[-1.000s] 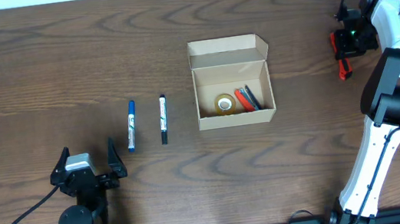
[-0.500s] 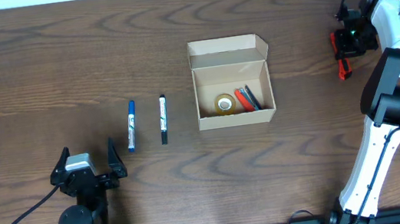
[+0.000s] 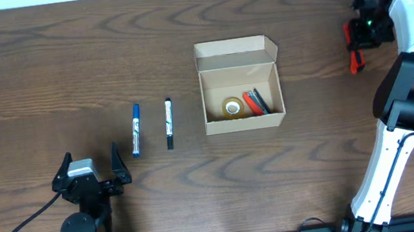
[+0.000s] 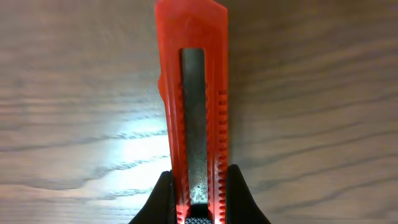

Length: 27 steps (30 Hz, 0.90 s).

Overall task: Pack container
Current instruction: 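Lower the right gripper and grasp the red box cutter, then carry the red box cutter into the box and lower it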

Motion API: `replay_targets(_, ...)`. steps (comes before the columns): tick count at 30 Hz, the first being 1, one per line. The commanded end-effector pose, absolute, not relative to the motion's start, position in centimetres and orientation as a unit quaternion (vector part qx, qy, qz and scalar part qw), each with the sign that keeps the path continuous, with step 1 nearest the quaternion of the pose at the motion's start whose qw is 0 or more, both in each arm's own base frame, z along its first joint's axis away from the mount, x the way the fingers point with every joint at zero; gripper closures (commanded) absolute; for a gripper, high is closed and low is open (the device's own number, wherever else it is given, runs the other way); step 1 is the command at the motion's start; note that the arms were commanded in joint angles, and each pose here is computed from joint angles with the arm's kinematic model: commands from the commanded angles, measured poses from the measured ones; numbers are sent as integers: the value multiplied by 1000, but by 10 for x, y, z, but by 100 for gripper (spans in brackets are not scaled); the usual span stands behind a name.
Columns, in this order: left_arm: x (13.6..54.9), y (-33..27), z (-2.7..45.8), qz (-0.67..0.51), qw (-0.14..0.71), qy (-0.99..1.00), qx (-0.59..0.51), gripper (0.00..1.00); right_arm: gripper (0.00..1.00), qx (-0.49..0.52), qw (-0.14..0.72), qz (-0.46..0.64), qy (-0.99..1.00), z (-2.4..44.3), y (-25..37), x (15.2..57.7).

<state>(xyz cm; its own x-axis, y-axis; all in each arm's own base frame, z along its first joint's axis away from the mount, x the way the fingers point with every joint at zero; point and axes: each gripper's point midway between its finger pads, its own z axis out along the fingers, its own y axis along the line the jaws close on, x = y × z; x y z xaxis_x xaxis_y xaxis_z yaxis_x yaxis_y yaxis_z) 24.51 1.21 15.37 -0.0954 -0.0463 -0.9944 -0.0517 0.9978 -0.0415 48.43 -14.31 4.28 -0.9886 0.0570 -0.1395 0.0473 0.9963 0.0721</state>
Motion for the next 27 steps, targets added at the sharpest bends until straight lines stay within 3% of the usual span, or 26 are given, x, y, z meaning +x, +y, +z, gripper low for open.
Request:
replay_targets(1, 244, 11, 137, -2, 650, 759, -33, 5, 99, 32, 107, 58, 992, 67, -132, 502)
replay_targets(6, 244, 11, 137, -3, 650, 759, -33, 5, 99, 13, 164, 114, 980, 117, -107, 521)
replay_targets(13, 244, 11, 137, -2, 650, 759, -33, 5, 99, -62, 270, 171, 946, 225, -42, 532)
replay_targets(19, 244, 11, 137, -2, 650, 759, -33, 5, 99, -138, 340, 167, 915, 311, 26, 510)
replay_targets(27, 244, 11, 137, -2, 650, 759, -33, 5, 99, -209, 352, 174, 896, 354, 98, 467)
